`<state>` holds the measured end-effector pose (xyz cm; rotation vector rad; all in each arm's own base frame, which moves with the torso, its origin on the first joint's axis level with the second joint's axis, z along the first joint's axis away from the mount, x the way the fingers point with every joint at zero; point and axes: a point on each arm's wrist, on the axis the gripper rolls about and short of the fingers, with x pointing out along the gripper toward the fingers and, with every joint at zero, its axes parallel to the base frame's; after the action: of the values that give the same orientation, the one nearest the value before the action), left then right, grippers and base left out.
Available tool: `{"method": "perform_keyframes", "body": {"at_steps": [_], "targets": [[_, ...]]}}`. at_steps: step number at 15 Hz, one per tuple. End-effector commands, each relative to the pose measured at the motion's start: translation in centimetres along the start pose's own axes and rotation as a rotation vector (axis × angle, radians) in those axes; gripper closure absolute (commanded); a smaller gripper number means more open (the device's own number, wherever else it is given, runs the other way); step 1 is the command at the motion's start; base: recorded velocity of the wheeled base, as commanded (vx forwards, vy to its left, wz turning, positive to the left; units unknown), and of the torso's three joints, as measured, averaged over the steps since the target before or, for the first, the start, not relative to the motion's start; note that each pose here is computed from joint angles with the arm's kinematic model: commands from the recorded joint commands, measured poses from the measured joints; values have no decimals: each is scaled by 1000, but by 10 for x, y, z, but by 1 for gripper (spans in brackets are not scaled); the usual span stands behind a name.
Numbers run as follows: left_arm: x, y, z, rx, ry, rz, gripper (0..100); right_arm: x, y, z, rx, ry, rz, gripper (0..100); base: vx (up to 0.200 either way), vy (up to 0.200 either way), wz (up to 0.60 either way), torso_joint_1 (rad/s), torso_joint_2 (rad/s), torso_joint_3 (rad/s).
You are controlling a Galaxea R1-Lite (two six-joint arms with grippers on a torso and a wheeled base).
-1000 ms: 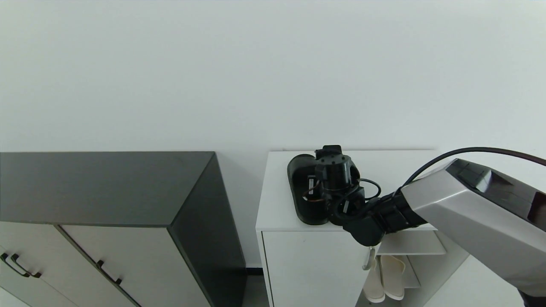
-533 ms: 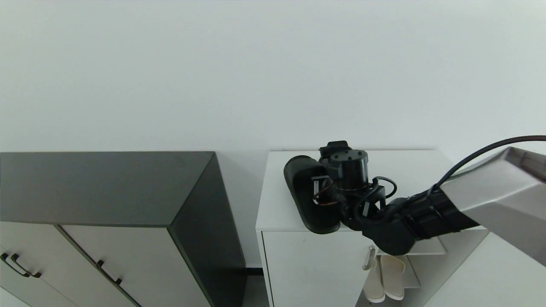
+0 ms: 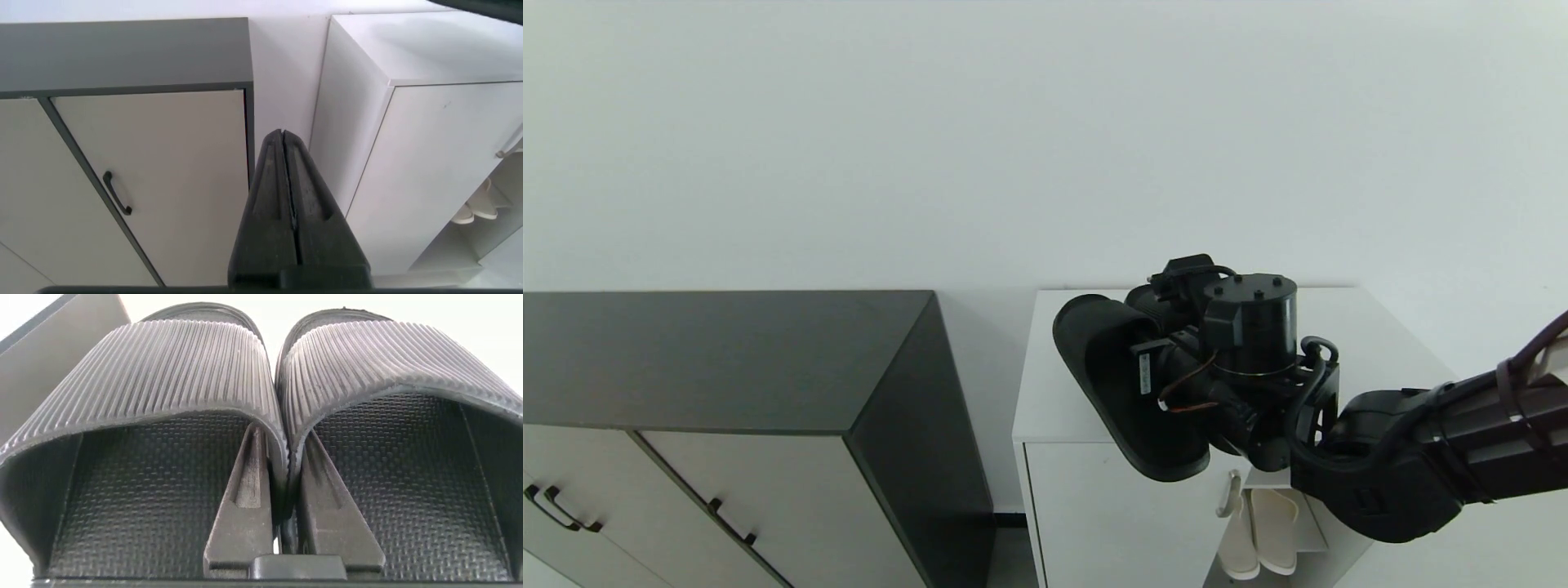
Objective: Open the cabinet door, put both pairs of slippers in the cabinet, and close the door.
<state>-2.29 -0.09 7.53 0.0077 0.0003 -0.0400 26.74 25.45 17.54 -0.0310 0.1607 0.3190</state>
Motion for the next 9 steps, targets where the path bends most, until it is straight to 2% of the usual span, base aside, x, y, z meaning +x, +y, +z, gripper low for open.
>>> {"method": "perform_keyframes", "body": {"at_steps": [1,2,9], "targets": [[0,0,0,0,1,0,100,-3,0,3,3,-8,4,100,0,0,0,0,0,0],[0,0,0,0,1,0,100,-3,0,2,2,-5,3,100,0,0,0,0,0,0],[0,0,0,0,1,0,100,1,1,0,1,-2,1,100,-200,0,0,2,3,0]]}}
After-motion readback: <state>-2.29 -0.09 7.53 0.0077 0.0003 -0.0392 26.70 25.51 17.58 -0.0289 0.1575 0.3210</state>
